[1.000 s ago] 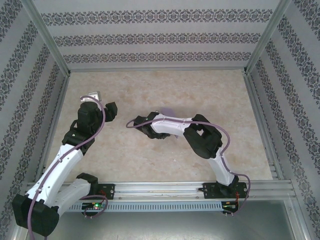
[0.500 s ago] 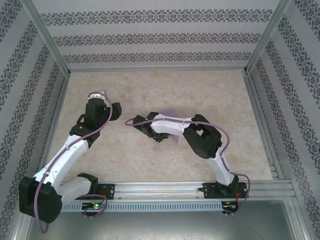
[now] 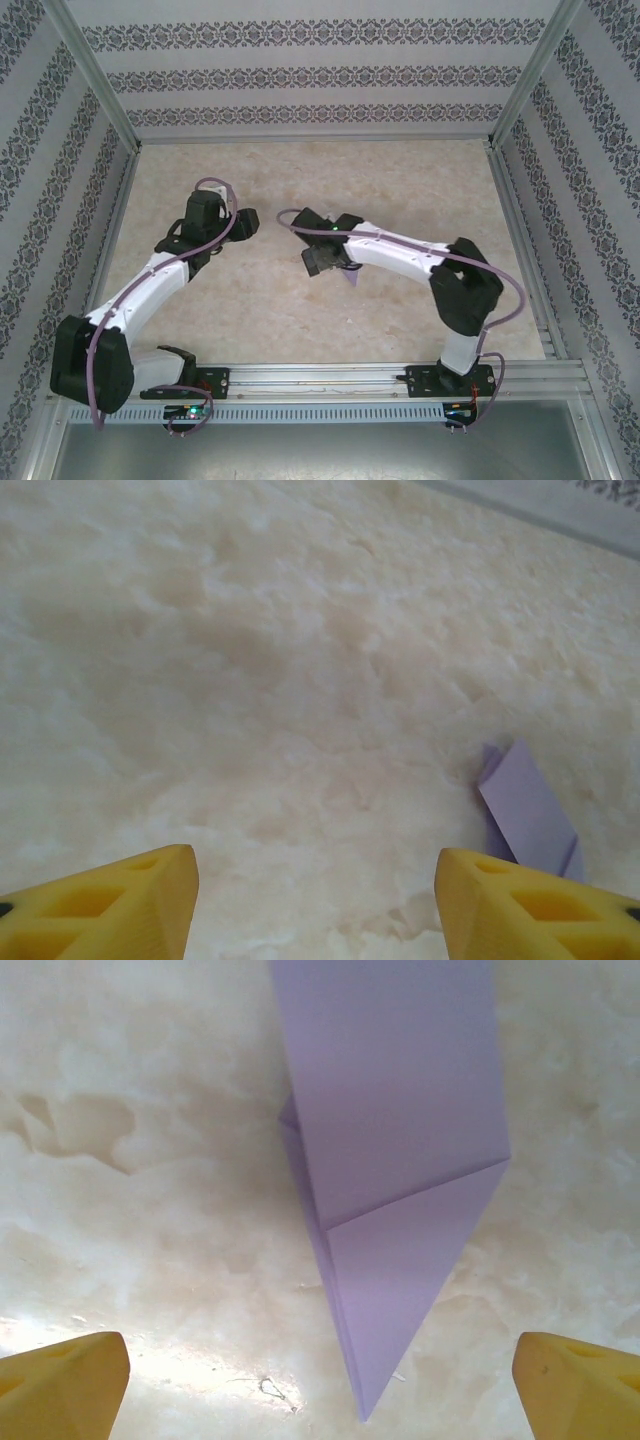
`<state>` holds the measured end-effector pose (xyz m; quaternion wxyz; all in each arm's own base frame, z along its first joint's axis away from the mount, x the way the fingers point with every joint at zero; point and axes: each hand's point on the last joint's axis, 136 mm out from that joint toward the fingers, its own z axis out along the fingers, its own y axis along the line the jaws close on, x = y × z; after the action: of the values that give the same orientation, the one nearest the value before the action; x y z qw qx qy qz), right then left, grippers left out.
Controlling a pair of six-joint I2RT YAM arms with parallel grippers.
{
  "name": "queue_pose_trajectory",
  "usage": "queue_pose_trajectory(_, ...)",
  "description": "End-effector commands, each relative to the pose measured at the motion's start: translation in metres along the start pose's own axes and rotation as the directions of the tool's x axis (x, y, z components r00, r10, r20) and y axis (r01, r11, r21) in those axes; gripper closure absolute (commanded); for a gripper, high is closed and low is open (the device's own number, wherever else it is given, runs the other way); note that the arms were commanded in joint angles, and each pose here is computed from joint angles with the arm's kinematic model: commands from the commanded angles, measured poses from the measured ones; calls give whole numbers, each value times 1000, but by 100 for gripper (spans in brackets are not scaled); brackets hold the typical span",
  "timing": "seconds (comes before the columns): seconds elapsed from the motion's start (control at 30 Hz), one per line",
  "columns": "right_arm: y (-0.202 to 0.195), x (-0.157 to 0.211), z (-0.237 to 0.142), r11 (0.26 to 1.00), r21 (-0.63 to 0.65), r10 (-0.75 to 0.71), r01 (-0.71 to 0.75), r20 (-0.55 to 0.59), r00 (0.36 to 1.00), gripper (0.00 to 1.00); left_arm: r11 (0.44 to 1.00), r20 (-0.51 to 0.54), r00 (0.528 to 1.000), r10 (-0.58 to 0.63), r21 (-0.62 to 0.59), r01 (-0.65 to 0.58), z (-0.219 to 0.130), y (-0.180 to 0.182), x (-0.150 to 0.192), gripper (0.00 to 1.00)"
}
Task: Fold a paper plane with a square sheet of paper (fold left side to right side)
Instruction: Turn over the paper at the center of the table, then fold the wing for the fifth time at the center of the table.
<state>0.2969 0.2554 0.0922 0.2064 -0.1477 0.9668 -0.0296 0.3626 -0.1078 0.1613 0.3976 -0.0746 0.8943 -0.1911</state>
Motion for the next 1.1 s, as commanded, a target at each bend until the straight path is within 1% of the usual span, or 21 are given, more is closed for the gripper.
queue_pose_trajectory(0.0, 1, -11, -10, 991, -116, 66, -60, 51, 997, 2, 989, -38, 996, -74, 126, 79, 11, -21, 0, 37)
queue_pose_trajectory(0.13, -19, -16, -21, 968, -209, 161, -139, 94, 982, 2, 977, -135, 985, -105, 170, 127, 28, -33, 22, 41)
queue_pose_trajectory(0.2, -32, -17, -23, 946, -259, 227, -193, 107, 968, 2, 969, -175, 979, -105, 202, 140, 35, -44, 34, 42)
queue_pose_trajectory(0.37, -67, -14, -21, 864, -378, 399, -333, 112, 910, 2, 950, -252, 962, -109, 258, 176, 51, -72, 59, 45)
queue_pose_trajectory(0.47, -82, -11, -13, 813, -433, 472, -390, 96, 877, 2, 936, -285, 951, -116, 289, 201, 60, -87, 71, 47)
queue_pose_trajectory(0.6, -90, -11, -5, 737, -522, 544, -430, 81, 835, 3, 914, -314, 941, -128, 330, 235, 74, -106, 79, 47)
queue_pose_trajectory(0.67, -95, -12, -5, 704, -563, 575, -432, 96, 813, 4, 899, -336, 934, -125, 359, 250, 83, -119, 82, 47)
queue_pose_trajectory(0.8, -105, -7, -4, 680, -578, 610, -450, 105, 786, 4, 891, -377, 922, -91, 382, 244, 98, -140, 89, 48)
queue_pose_trajectory(0.97, -118, 0, -6, 664, -579, 638, -474, 109, 762, 5, 903, -389, 912, -128, 333, 269, 117, -136, 96, 48)
queue_pose_trajectory(1.07, -123, 4, -7, 659, -578, 648, -481, 112, 754, 5, 897, -399, 906, -141, 336, 288, 123, -138, 99, 48)
